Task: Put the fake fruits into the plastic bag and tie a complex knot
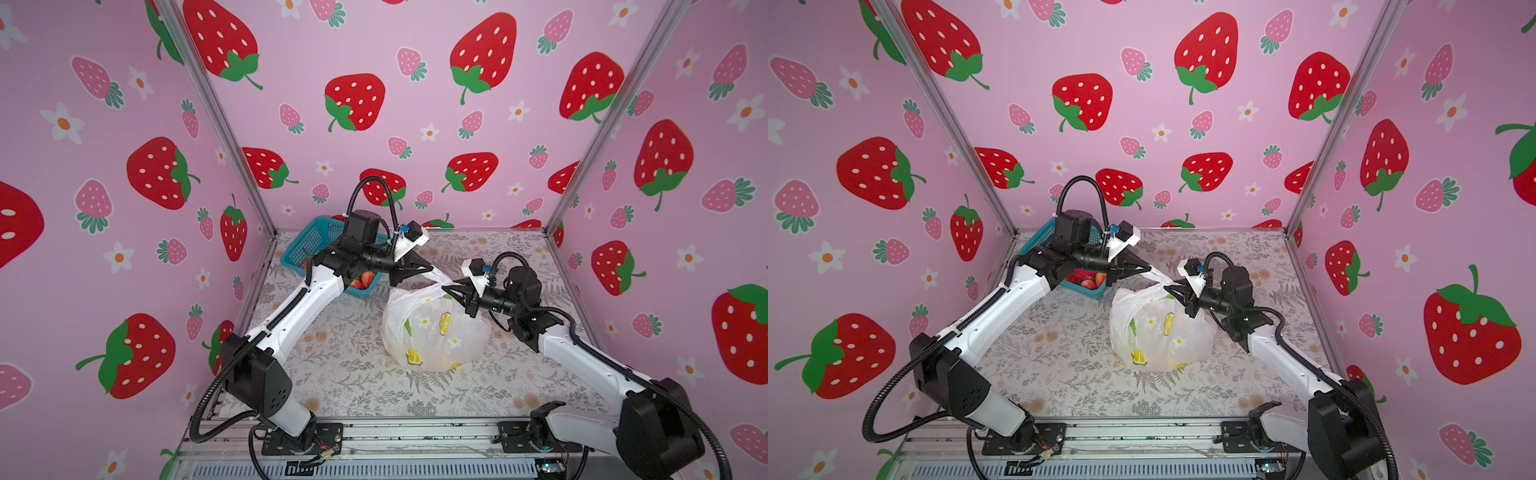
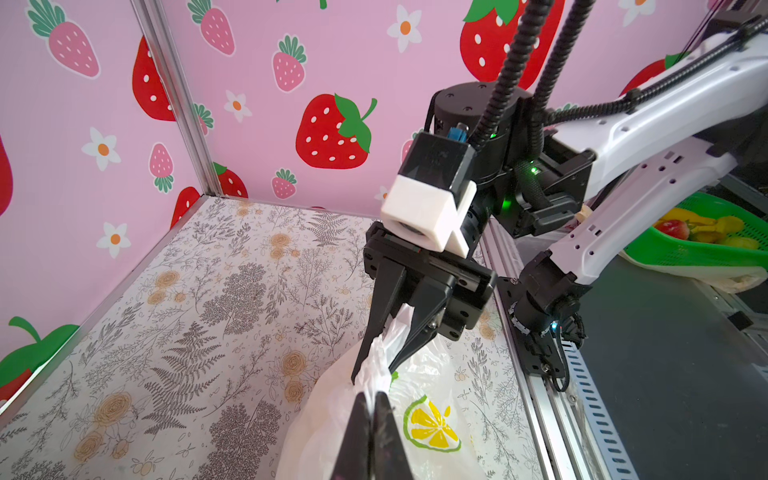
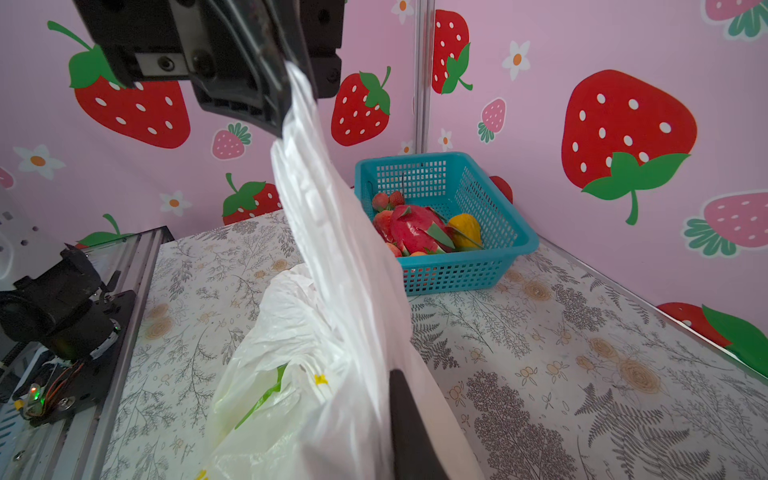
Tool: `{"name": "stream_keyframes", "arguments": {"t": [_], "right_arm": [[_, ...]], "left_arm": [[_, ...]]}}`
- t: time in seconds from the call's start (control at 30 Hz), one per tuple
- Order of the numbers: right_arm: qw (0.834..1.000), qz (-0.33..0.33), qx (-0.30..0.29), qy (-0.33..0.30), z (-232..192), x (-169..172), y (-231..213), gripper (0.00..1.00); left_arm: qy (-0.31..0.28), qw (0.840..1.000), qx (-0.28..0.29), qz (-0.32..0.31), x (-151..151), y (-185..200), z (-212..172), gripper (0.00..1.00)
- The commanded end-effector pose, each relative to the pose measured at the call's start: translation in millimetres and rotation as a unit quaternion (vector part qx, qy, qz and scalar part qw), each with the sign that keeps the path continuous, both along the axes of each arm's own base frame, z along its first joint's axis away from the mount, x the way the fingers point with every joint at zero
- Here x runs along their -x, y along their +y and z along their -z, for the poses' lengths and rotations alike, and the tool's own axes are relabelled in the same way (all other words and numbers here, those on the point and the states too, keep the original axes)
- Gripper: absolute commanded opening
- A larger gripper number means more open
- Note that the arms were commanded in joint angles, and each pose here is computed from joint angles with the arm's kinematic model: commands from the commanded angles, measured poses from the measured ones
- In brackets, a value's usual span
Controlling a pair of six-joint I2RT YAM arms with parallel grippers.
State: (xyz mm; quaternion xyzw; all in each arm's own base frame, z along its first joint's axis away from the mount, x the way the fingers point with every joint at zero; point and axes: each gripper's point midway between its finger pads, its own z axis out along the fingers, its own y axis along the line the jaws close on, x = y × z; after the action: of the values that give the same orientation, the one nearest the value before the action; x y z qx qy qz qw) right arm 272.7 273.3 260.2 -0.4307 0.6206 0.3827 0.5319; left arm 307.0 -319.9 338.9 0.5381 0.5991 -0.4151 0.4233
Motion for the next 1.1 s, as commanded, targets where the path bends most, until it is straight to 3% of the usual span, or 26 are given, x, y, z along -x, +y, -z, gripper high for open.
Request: {"name": "stream_keyframes", "arguments": {"t": [0.0,0.23,0.53,0.83,1.07], "right_arm": [[1.000,0.010,-0.006,0.000,-4,-1,-4,0.12],[0.996,0.062,-0.032,0.049,-12,-19,-7,0.06],[0.986,0.076,-0.095,0.112,-25,-31,-3,0.08],[0.990,0.046,-0.093,0.093,-21,-25,3,0.12],[0.995,0.023,-0.066,0.067,-11,-17,5,0.16]], "left_arm": [[-0.015,1.000,0.012,0.004,6,3,-13,0.01],[-0.018,0.999,-0.008,-0.027,6,9,8,0.03],[0.017,0.995,-0.029,-0.095,12,-2,76,0.04],[0.036,0.986,-0.056,-0.154,-8,-13,119,0.05],[0.037,0.987,-0.048,-0.150,-13,-22,117,0.04]]}}
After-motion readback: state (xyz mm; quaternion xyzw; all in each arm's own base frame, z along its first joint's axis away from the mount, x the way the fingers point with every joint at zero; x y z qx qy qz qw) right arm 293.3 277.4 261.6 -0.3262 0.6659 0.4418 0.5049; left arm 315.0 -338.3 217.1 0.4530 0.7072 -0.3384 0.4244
